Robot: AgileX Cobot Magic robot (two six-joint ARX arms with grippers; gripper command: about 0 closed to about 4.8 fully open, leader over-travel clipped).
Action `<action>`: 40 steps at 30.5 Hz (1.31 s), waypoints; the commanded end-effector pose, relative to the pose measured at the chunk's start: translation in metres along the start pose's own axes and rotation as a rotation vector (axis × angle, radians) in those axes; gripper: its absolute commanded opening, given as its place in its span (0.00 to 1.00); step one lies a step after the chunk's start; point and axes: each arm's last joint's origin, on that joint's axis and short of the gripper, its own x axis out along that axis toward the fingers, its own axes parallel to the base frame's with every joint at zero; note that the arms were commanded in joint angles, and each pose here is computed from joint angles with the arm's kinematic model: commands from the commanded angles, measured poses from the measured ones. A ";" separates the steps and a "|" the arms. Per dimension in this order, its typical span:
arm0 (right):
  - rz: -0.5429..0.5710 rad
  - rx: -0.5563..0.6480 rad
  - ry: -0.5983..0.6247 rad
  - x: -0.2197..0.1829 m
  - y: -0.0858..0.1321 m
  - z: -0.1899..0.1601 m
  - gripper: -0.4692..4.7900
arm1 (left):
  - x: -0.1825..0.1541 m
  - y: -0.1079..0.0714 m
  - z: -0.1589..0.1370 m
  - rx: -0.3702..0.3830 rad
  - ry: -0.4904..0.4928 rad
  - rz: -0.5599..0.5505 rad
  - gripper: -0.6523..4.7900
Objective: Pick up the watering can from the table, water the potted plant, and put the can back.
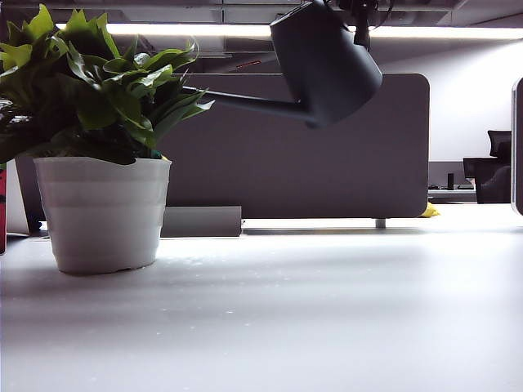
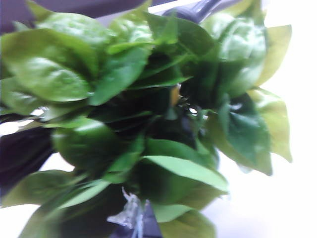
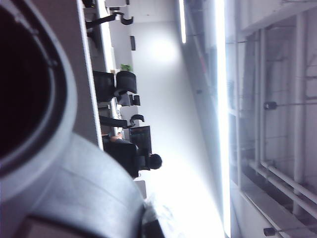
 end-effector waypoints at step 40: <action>-0.196 -0.098 -0.094 0.007 -0.045 0.023 0.09 | 0.008 -0.004 0.001 0.014 0.029 -0.038 0.11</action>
